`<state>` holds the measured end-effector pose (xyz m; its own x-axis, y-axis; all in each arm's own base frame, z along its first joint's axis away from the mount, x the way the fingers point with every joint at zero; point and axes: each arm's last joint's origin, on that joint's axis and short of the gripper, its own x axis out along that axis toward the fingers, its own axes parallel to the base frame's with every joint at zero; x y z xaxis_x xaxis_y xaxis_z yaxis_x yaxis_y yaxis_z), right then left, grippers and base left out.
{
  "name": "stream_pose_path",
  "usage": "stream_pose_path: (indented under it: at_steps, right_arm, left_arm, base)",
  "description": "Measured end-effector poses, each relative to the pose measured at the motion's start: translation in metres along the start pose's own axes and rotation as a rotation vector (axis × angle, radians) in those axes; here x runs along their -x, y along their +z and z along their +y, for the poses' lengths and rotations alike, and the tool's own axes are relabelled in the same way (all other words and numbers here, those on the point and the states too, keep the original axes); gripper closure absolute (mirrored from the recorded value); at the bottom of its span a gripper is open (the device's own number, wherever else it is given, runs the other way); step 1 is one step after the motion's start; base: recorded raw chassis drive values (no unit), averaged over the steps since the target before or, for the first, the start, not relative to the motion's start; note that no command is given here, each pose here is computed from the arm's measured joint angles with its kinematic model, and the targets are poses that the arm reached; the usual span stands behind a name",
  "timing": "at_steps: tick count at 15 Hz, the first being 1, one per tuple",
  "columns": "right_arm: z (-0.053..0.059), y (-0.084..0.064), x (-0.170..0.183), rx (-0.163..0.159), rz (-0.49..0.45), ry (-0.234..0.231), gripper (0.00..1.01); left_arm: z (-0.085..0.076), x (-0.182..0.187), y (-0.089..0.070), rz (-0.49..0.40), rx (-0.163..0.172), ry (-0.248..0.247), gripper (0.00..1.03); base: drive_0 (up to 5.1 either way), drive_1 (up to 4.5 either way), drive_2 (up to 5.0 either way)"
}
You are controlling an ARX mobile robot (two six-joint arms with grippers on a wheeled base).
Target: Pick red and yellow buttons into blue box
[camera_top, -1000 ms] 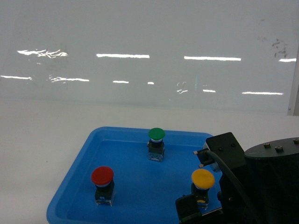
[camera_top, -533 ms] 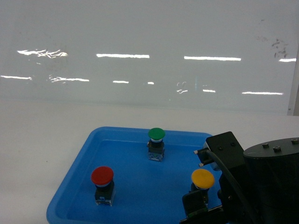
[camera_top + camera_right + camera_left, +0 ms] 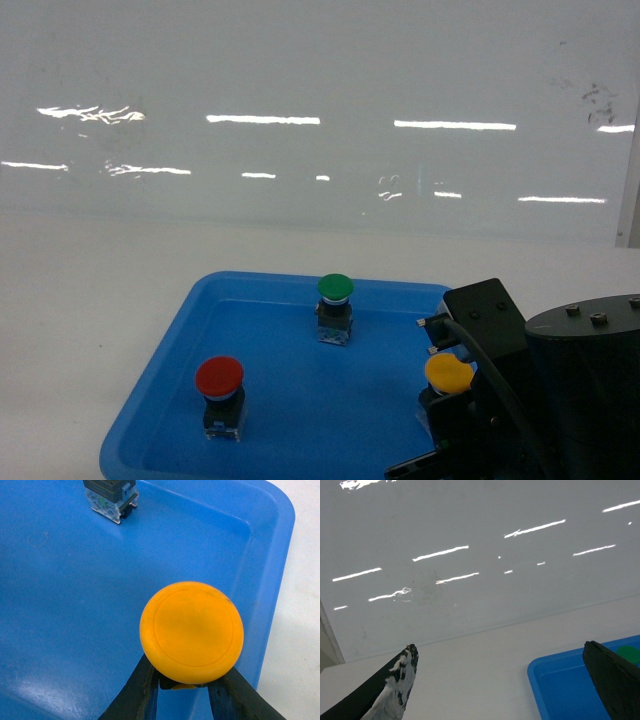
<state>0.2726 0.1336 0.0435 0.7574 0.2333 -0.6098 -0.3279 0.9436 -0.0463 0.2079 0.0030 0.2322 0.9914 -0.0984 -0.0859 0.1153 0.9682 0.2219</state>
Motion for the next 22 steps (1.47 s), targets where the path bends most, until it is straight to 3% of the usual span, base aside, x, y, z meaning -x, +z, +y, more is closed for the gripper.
stream_pose_path:
  at_steps: [2,8,10,11,12,13,17,19,22]
  right_arm:
    - [-0.009,0.000,0.006,-0.033,-0.007,-0.021,0.80]
    - [-0.057,0.030,0.058,-0.165,-0.151,-0.135,0.80]
    - [-0.075,0.049,0.096,-0.217,-0.251,-0.159,0.81]
    - [-0.090,0.064,0.129,-0.258,-0.338,-0.172,0.81]
    - [-0.104,0.070,0.181,-0.316,-0.447,-0.187,0.81]
    - [-0.103,0.054,0.210,-0.357,-0.474,-0.182,0.81]
    - [-0.094,0.028,0.228,-0.400,-0.460,-0.196,0.81]
    - [-0.092,0.021,0.234,-0.404,-0.463,-0.208,0.81]
    - [-0.091,0.020,0.237,-0.373,-0.479,-0.207,0.81]
  left_arm:
    - [0.000,0.000,0.000,0.000,0.000,0.000,0.05]
    - [0.000,0.000,0.000,0.000,0.000,0.000,0.05]
    - [0.000,0.000,0.000,0.000,0.000,0.000,0.05]
    - [0.000,0.000,0.000,0.000,0.000,0.000,0.05]
    - [0.000,0.000,0.000,0.000,0.000,0.000,0.05]
    - [0.000,0.000,0.000,0.000,0.000,0.000,0.05]
    - [0.000,0.000,0.000,0.000,0.000,0.000,0.05]
    - [0.000,0.000,0.000,0.000,0.000,0.000,0.05]
    - [0.000,0.000,0.000,0.000,0.000,0.000,0.05]
  base:
    - [0.0,0.00,0.0]
    - [0.0,0.00,0.0]
    - [0.0,0.00,0.0]
    - [0.0,0.00,0.0]
    - [0.0,0.00,0.0]
    - [0.0,0.00,0.0]
    - [0.0,0.00,0.0]
    - [0.0,0.00,0.0]
    - [0.0,0.00,0.0]
